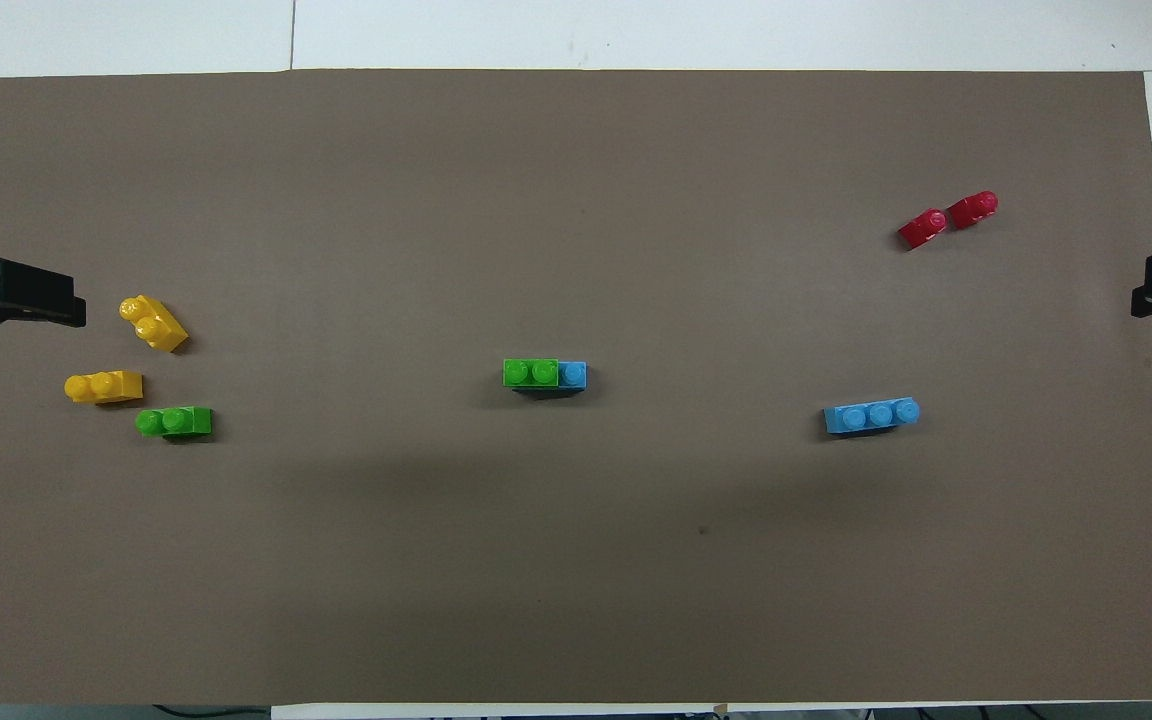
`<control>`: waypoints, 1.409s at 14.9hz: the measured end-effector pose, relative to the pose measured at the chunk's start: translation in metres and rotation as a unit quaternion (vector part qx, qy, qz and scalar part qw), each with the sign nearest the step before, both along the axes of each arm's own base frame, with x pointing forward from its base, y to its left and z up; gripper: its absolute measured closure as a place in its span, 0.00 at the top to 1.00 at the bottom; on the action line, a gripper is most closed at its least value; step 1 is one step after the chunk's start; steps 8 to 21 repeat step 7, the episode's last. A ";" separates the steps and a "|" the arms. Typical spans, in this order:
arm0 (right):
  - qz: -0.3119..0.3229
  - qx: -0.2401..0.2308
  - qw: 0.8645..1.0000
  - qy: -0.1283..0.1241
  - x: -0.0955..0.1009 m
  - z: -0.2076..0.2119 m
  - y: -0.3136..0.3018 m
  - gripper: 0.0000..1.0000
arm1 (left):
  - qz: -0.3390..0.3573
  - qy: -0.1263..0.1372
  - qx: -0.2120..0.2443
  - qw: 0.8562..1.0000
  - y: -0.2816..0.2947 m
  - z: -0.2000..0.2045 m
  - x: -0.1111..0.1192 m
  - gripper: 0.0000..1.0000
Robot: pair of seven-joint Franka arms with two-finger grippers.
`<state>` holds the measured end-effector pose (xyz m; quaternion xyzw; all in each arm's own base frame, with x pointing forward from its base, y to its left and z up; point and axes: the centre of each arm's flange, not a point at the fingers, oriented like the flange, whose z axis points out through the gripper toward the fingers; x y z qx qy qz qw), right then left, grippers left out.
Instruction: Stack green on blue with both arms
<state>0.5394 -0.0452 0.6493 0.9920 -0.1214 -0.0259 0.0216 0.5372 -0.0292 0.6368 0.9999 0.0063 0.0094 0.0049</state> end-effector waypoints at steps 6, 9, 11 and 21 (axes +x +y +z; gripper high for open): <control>0.002 0.000 1.000 -0.006 0.001 0.001 0.002 1.00 | 0.000 0.000 0.000 1.000 0.000 0.000 0.000 1.00; 0.002 0.000 1.000 -0.006 0.001 0.001 0.002 1.00 | 0.000 0.000 0.000 1.000 0.000 0.000 0.000 1.00; 0.002 0.000 1.000 -0.006 0.001 0.001 0.002 1.00 | 0.000 0.000 0.000 1.000 0.000 0.000 0.000 1.00; 0.002 0.000 1.000 -0.006 0.001 0.001 0.002 1.00 | 0.000 0.000 0.000 1.000 0.000 0.000 0.000 1.00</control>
